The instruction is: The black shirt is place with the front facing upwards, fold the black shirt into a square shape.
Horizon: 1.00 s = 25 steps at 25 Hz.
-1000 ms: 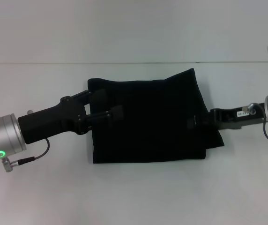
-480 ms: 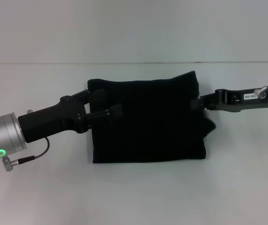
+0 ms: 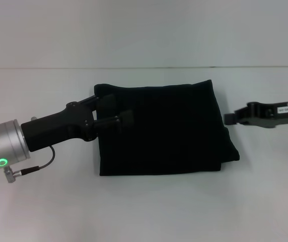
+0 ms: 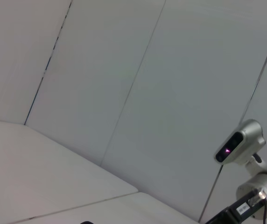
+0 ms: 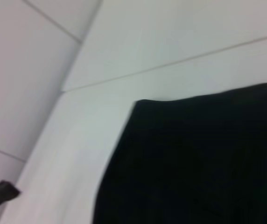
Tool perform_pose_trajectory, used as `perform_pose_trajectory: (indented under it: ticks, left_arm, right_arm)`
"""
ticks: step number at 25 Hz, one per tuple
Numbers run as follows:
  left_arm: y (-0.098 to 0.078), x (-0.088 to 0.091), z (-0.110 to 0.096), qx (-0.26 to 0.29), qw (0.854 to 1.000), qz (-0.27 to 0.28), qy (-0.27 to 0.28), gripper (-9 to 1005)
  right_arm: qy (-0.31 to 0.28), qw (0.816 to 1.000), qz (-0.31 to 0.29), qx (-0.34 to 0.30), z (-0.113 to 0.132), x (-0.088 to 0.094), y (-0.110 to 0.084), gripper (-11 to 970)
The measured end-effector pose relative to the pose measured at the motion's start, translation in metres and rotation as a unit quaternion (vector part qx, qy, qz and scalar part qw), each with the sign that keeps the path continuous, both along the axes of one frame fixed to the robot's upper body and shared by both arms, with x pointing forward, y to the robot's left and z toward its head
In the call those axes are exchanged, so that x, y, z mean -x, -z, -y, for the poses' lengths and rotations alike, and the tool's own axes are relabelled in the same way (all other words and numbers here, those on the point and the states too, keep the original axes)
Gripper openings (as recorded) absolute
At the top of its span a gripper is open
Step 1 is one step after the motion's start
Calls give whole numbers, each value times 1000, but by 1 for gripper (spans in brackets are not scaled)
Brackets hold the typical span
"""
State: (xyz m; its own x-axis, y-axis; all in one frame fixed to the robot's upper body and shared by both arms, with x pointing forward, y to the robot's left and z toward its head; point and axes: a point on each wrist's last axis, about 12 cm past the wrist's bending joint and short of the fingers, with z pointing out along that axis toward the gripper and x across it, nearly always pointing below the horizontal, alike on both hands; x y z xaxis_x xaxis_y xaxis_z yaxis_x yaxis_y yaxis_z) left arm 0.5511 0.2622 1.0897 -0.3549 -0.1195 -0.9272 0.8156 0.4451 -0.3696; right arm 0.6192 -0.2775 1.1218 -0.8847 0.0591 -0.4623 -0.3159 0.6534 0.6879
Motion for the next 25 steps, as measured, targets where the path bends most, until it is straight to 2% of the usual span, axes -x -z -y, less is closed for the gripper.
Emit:
perform_pose_trajectory:
  ticks: [6,11,20,25]
  left_arm:
    - [0,0,2,1,1000,-1,2,905]
    - [-1,-1,5,3,1000,-1,5,905]
    - [-1,-4,6,0,1000,0,2,905]
    - [0,-5,6,-4,1000,-2,-1,906]
  right_arm:
    - [22,998,-29,42,19,3,8,-1]
    - [28,998,-32,46,19,4,12,223]
    - [21,998,-33,46,-6,0,20,610]
    - [22,998,-24,52,-18,-3,25,583]
